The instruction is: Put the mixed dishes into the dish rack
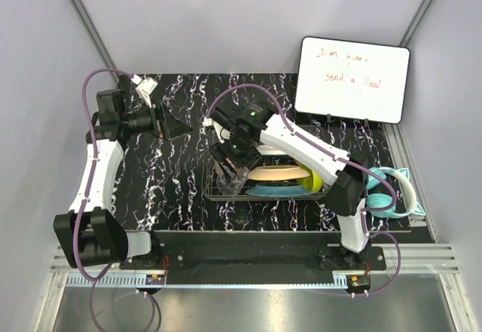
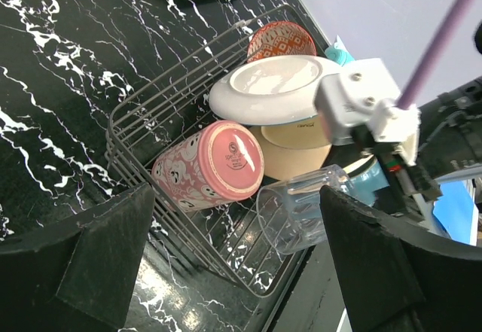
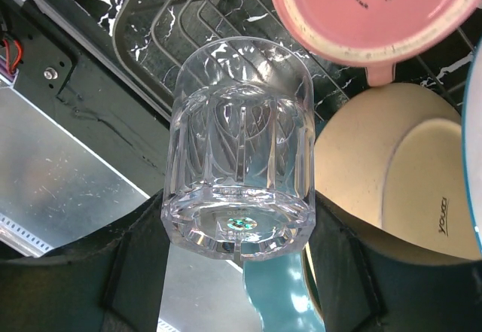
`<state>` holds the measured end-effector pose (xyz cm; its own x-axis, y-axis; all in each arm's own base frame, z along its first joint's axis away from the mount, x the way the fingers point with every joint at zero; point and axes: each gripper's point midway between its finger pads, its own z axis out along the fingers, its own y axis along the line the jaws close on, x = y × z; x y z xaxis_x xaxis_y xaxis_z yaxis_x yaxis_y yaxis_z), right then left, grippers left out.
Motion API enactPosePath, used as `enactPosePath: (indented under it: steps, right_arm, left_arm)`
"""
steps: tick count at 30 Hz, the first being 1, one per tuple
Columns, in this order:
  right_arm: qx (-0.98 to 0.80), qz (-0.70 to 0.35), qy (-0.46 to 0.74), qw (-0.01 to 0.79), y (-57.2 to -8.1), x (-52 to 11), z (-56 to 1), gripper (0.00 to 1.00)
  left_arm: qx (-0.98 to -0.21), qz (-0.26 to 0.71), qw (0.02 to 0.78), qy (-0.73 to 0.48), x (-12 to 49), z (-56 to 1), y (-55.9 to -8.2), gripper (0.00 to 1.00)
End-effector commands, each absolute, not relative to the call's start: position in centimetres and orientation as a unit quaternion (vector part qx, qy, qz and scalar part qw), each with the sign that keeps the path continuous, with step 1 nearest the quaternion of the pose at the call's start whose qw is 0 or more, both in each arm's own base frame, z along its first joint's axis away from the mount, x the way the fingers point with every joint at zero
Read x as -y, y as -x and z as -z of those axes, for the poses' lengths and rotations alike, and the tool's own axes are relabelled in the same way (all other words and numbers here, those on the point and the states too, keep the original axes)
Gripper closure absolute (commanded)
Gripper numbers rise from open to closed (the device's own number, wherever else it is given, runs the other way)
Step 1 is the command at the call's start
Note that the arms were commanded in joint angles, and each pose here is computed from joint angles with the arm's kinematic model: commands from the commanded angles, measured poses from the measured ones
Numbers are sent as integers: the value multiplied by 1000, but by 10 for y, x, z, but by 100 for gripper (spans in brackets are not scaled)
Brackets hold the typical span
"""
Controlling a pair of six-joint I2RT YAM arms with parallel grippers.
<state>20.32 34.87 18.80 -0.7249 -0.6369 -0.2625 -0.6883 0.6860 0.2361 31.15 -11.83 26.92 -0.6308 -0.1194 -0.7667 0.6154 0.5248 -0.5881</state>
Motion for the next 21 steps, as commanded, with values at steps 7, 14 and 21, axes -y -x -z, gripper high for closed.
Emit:
enactPosePath:
  steps: [7, 14, 21]
  right_arm:
    - [-905, -175, 379, 84, -213, -373, -182, 100]
    - [-909, -156, 380, 75, -220, -376, -163, 100]
    - [-915, -115, 380, 78, -230, -368, -143, 100]
  left_arm:
    - [-770, 444, 421, -181, 115, -270, -312, 7]
    - [-774, 443, 416, -177, 115, -266, -314, 7]
    - [-774, 446, 414, -174, 115, -266, -314, 7]
